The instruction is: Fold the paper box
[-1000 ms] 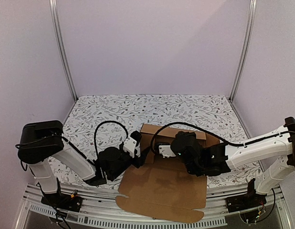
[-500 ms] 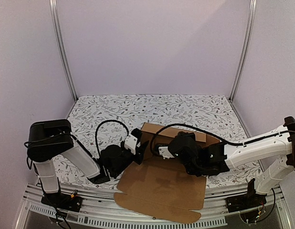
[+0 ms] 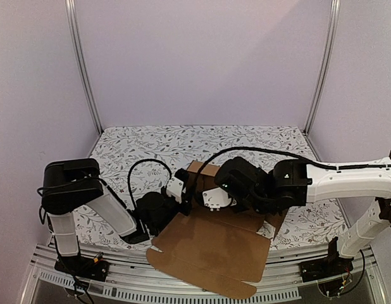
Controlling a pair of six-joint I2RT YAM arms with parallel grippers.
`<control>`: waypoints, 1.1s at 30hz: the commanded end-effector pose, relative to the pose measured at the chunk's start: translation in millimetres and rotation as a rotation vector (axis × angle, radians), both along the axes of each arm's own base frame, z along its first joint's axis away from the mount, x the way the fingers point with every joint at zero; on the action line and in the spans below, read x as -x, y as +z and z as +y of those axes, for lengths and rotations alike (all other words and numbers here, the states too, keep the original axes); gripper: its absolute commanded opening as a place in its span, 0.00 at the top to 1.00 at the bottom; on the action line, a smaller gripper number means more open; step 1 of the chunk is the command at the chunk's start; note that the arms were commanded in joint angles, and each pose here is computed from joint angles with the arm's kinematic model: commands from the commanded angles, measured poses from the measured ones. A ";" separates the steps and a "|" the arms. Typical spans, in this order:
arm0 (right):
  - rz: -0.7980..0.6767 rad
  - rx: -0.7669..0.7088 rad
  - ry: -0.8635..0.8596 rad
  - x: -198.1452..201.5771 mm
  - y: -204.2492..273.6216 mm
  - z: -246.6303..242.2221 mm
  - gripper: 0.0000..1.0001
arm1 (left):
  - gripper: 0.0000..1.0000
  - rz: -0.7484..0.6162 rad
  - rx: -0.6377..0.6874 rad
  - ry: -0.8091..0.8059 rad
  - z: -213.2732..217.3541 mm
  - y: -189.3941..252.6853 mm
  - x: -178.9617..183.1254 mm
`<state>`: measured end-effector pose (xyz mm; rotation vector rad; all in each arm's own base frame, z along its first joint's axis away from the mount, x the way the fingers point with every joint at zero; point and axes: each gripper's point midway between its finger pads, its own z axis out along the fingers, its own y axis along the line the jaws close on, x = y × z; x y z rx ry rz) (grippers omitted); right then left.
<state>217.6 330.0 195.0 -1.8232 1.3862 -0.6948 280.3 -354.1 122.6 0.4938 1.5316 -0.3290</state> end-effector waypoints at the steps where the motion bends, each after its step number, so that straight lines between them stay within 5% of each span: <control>1: 0.277 -0.028 0.006 28.2 0.5 -4.4 0.51 | 0.71 -0.003 -0.031 0.024 4.8 -2.3 -6.2; 9: 0.590 -0.310 -0.013 23.8 59.5 -13.1 0.40 | 0.73 0.013 -0.037 -0.014 10.2 -5.4 -8.0; 13: 0.684 -0.535 -0.113 -20.1 93.6 -32.5 0.32 | 0.73 0.008 -0.037 -0.024 11.0 -5.8 -9.2; 18: 0.970 -0.695 -0.282 -65.6 71.8 -49.2 0.26 | 0.73 0.010 -0.037 -0.054 6.7 -7.9 -12.7; 24: 1.343 -0.671 -0.317 -53.1 15.6 -30.4 0.19 | 0.69 0.034 -0.046 -0.089 -3.1 -14.7 -19.2; 33: 1.444 -0.636 -0.327 -42.2 -11.5 -28.8 0.26 | 0.62 0.135 -0.052 -0.146 -12.9 -36.7 -35.6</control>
